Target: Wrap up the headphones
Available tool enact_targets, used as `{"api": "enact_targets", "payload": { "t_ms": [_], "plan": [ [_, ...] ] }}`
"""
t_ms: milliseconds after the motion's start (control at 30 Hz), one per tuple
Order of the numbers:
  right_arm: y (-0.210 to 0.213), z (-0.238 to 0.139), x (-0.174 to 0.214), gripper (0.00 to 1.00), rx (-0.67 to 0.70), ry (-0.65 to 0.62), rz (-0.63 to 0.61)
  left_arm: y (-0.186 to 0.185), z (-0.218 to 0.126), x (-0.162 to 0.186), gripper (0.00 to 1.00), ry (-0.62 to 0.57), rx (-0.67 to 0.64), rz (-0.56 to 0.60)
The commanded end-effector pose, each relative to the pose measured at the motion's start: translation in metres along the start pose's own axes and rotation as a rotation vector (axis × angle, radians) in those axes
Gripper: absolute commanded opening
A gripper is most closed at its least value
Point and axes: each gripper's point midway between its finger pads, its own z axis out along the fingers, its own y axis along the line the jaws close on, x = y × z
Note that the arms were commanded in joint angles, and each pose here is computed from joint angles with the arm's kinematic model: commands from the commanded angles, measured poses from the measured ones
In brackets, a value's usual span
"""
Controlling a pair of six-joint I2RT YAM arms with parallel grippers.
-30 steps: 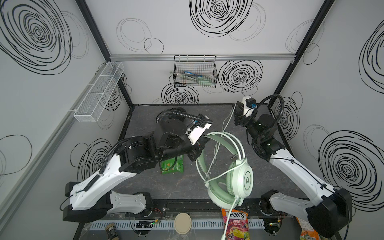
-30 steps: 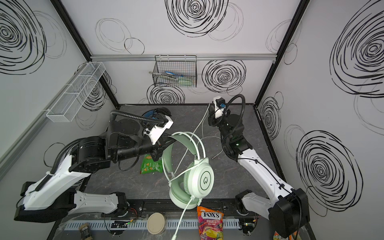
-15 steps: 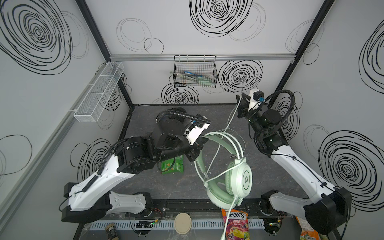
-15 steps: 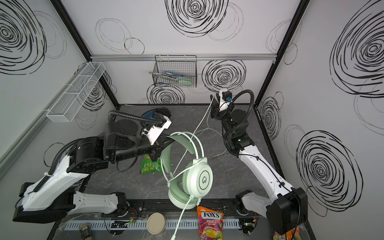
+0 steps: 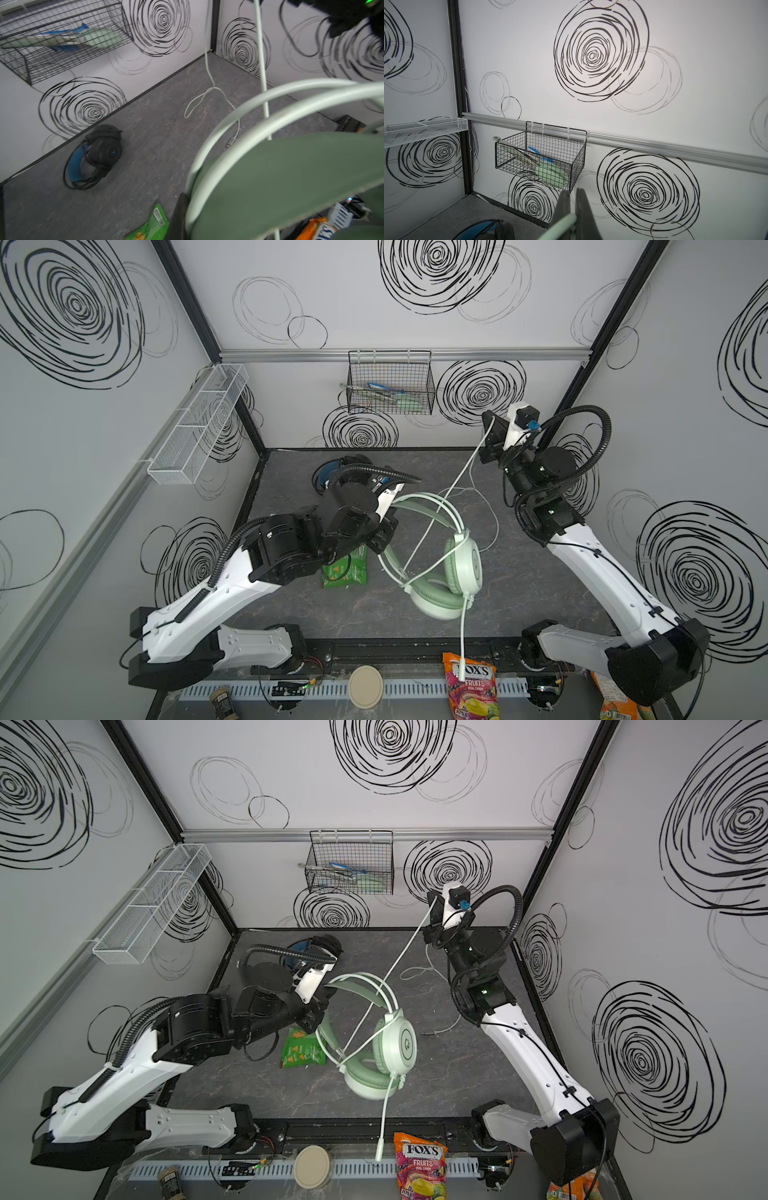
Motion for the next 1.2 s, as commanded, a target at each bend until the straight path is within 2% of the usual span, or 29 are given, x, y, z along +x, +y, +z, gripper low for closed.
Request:
{"api": "enact_targets", "payload": {
  "t_ms": [0, 133, 333, 567, 767, 967, 1167],
  "plan": [
    [0.004, -0.007, -0.023, 0.05, 0.012, -0.017, -0.098, 0.036, 0.006, -0.006, 0.0, -0.034, -0.223, -0.061],
    [0.019, -0.017, -0.026, 0.06, 0.016, -0.003, -0.18, 0.065, 0.02, -0.006, 0.0, -0.031, -0.449, -0.055],
    [0.045, -0.028, -0.037, 0.05, 0.023, -0.001, -0.314, 0.084, 0.04, -0.009, 0.0, -0.019, -0.657, 0.01],
    [0.057, -0.043, -0.056, 0.05, 0.018, -0.014, -0.298, 0.113, 0.06, -0.012, 0.0, -0.041, -0.77, -0.03],
    [0.076, -0.07, -0.067, 0.05, 0.03, 0.003, -0.297, 0.141, 0.079, -0.014, 0.0, -0.089, -0.826, -0.161],
    [0.089, -0.095, -0.065, 0.05, 0.02, 0.036, -0.295, 0.156, 0.077, -0.039, 0.0, -0.148, -0.952, -0.108],
    [0.094, -0.108, -0.063, 0.04, 0.011, 0.063, -0.299, 0.177, 0.064, -0.063, 0.0, -0.201, -1.01, -0.128]
  ]
}}
